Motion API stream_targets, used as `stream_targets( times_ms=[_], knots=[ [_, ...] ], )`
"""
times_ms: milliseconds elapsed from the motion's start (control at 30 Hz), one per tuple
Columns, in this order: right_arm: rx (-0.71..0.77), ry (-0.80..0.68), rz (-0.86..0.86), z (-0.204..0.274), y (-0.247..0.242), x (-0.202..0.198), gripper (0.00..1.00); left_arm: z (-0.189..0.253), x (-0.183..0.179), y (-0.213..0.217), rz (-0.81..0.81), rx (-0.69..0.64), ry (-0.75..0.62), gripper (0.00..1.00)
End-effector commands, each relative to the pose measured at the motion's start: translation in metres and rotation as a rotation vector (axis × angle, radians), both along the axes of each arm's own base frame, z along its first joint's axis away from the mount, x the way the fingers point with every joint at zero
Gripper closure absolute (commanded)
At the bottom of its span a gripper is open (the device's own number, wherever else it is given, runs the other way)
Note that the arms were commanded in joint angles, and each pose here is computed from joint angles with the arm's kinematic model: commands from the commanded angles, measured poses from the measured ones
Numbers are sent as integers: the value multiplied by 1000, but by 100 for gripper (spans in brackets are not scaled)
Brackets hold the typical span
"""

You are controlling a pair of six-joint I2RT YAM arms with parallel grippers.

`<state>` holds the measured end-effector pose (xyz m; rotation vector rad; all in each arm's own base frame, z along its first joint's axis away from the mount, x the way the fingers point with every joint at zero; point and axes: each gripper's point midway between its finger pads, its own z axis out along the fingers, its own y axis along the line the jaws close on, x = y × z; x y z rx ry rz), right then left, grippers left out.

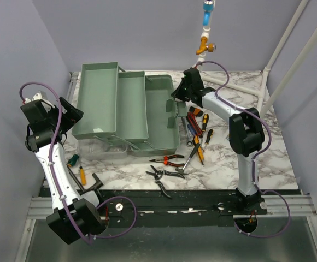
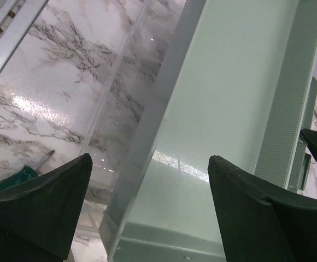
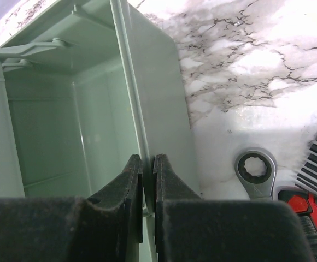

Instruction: Pack the tool kit

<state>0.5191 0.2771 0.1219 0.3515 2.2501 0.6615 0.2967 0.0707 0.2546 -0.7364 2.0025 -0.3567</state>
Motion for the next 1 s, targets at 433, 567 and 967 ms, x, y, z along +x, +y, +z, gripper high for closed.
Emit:
stream_targets(
  times_ms=[433,567,967],
  knots=[
    [290,-39,-499,10,-21,42,99,82,-9,-8,41,36,-212,10],
    [339,-13,-585,2,-21,54,99,102,-9,-15,10,29,-245,10],
    [279,-143,-374,54,-4,56,65,104,-22,-49,-125,21,-291,10]
  ],
)
